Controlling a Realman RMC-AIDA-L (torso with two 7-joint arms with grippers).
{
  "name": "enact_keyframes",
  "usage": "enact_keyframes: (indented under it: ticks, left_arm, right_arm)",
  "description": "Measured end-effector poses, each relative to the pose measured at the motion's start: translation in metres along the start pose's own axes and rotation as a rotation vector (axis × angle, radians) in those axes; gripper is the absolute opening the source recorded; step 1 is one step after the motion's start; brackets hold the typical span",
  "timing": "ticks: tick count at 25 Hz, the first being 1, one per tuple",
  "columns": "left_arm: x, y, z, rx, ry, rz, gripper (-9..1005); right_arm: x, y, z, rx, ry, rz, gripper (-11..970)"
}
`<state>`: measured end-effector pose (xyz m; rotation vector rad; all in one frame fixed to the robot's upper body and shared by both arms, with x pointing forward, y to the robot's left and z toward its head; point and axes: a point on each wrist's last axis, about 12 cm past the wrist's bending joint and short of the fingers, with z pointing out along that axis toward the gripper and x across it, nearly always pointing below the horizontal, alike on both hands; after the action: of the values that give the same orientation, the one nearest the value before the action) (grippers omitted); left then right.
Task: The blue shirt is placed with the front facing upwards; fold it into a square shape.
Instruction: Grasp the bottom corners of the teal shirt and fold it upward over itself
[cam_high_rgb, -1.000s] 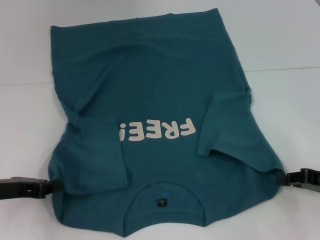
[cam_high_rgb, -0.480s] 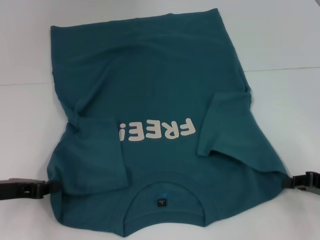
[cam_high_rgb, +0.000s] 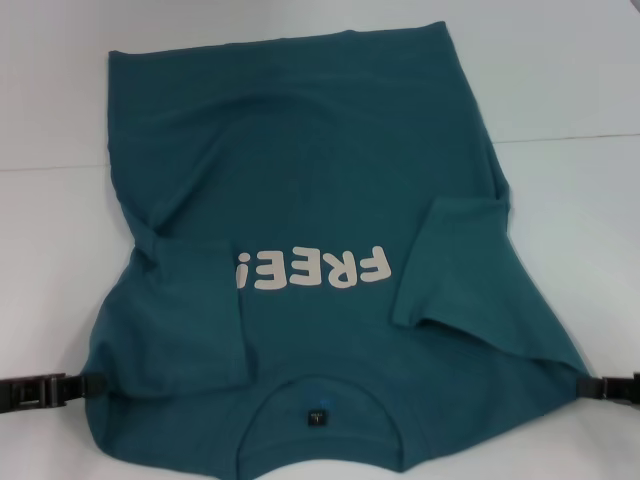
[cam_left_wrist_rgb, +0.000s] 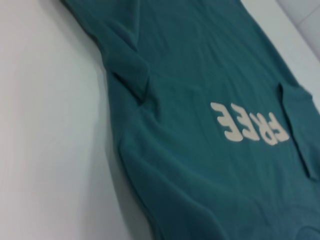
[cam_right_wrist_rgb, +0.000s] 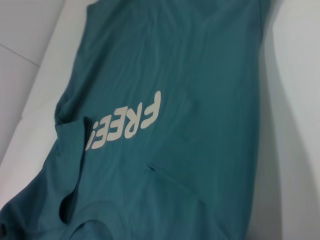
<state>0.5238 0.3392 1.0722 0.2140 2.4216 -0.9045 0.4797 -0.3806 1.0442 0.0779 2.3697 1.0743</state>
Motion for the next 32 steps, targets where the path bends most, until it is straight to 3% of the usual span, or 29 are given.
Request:
enact_keyframes:
  ticks: [19,32]
  left_arm:
    - [0.046,0.002,-0.037,0.118,-0.006,-0.131,4]
    - [0.069,0.002,-0.057,0.149,-0.011,-0.169,5]
  right_arm:
    - [0.044,-0.012,-0.053,-0.026,-0.053,-0.024,26]
    - [0.068,-0.016,-0.075,-0.027,-0.091,-0.001,26]
